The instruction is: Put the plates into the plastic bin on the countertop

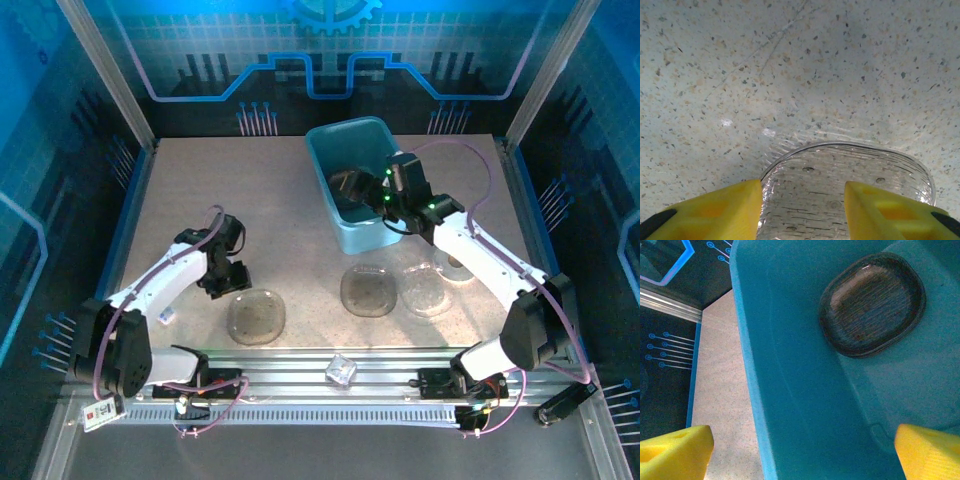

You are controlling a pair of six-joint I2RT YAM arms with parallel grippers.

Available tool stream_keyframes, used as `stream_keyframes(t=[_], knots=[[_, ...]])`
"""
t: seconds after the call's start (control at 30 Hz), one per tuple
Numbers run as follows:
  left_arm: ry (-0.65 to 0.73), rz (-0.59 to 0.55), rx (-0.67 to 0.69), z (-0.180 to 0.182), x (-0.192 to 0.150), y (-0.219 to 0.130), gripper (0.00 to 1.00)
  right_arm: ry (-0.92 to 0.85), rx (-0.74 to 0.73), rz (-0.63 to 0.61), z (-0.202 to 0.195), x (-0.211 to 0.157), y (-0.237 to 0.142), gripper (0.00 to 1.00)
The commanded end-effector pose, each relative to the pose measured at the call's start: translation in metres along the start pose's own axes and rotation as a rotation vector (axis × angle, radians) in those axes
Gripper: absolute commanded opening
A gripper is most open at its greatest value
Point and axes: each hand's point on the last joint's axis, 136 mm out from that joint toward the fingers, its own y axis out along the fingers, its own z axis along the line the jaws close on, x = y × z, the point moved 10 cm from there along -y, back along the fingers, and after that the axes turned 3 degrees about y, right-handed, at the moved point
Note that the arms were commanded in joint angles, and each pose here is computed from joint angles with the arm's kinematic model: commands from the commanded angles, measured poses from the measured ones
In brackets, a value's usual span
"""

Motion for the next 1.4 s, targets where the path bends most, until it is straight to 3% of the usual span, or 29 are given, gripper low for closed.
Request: stream_keyframes(t=[0.0,0.23,0.73,1.37], knots=[[-0.043,0.043,0.051,0.003,-0.006,0.004,0.48,-0.025,0.050,-0.023,0.004,0.005,-0.007,0.94],[-0.097,0.018,0.119,0.010,-0.009,0.001,0.60,-0.052,0.088,-0.003,0.005,0.002,-0.009,0.94],[-0.174,0.068,0.179,0.014,-0.017,0.013,0.60,-0.091,0.146,0.046,0.014,0.004,-0.002,0.95],[-0.143,0.118,0.254,0.008,-0.026,0.028,0.56,-0.112,0.179,0.068,0.011,0.005,0.001,0.95]])
